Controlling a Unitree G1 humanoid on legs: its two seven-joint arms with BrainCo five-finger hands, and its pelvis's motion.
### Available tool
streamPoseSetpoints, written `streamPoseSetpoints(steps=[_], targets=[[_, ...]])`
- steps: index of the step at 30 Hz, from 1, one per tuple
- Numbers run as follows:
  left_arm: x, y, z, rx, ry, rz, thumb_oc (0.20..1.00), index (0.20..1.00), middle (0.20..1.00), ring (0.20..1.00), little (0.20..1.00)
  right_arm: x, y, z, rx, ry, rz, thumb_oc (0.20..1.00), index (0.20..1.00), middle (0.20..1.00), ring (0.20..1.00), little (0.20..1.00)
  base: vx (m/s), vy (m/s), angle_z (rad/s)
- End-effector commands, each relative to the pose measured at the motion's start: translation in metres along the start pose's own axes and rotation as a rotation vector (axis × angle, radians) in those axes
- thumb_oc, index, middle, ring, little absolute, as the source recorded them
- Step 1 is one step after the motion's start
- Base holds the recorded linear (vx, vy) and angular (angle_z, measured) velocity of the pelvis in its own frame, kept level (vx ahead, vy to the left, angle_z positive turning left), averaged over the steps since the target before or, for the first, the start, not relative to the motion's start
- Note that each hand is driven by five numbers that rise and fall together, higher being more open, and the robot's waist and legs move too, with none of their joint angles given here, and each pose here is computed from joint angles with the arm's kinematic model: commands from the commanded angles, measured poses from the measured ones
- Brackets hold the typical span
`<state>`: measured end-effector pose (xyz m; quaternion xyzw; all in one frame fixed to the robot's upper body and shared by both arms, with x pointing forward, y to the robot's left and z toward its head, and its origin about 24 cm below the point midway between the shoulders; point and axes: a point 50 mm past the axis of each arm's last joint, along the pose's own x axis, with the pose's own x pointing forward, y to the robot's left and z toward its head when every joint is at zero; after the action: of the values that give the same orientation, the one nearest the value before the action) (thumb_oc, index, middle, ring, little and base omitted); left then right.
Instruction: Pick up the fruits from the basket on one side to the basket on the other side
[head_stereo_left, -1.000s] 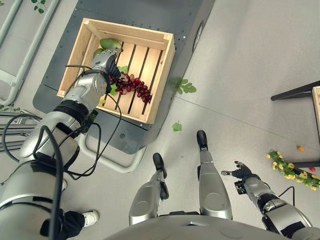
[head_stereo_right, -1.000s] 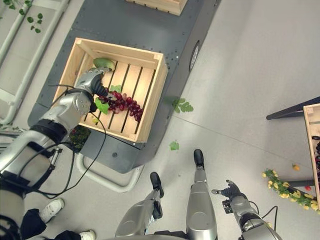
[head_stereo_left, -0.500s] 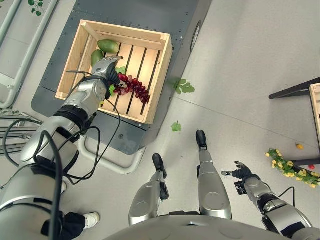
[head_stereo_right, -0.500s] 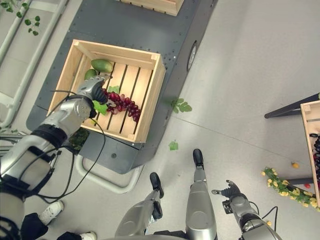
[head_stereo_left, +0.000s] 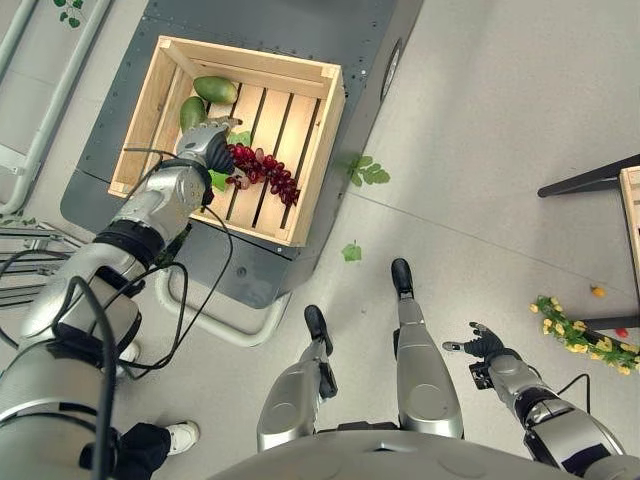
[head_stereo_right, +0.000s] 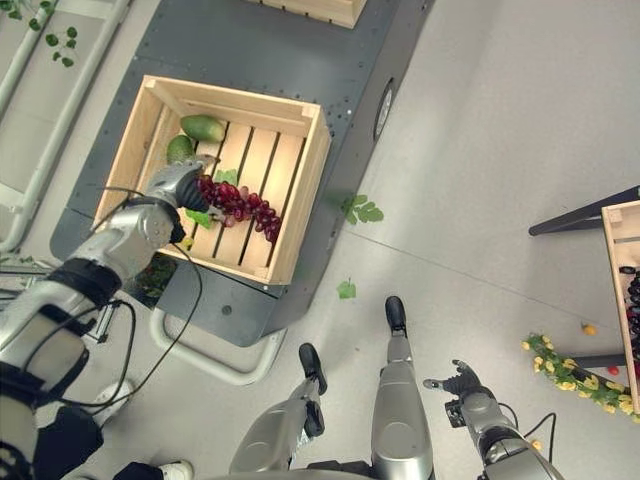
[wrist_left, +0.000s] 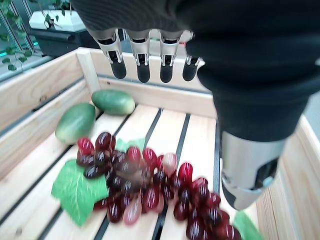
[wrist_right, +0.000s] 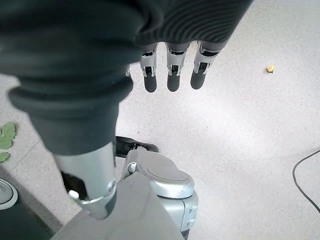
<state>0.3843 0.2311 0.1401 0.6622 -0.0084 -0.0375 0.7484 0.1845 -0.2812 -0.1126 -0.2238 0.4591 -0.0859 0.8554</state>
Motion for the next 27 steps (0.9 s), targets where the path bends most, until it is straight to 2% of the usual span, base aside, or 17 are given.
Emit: streamPoseSetpoints(steps=[1,18,27], targets=[[-0.005,0.031,-0.029,0.04,0.081,0.102,1.0,1.0,1.0,1.0,1.0,-0.002,0.001,-0.01,-0.011,0.018,0.002,1.0,1.0,1.0,1.0,1.0,0.0,0.0,0.0],[-0.003,0.026,-0.032,0.023,0.137,0.147,1.0,1.0,1.0,1.0,1.0,-0.001,-0.004,-0.001,-0.009,-0.025,-0.026,1.0,1.0,1.0,1.0,1.0,0.0,0.001,-0.01],[0.0,0.039,-0.03,-0.055,0.167,0.262,1.0,1.0,1.0,1.0,1.0,-0.001,0.001,0.003,-0.004,-0.045,-0.031,1.0,1.0,1.0,1.0,1.0,0.0,-0.001,-0.01]])
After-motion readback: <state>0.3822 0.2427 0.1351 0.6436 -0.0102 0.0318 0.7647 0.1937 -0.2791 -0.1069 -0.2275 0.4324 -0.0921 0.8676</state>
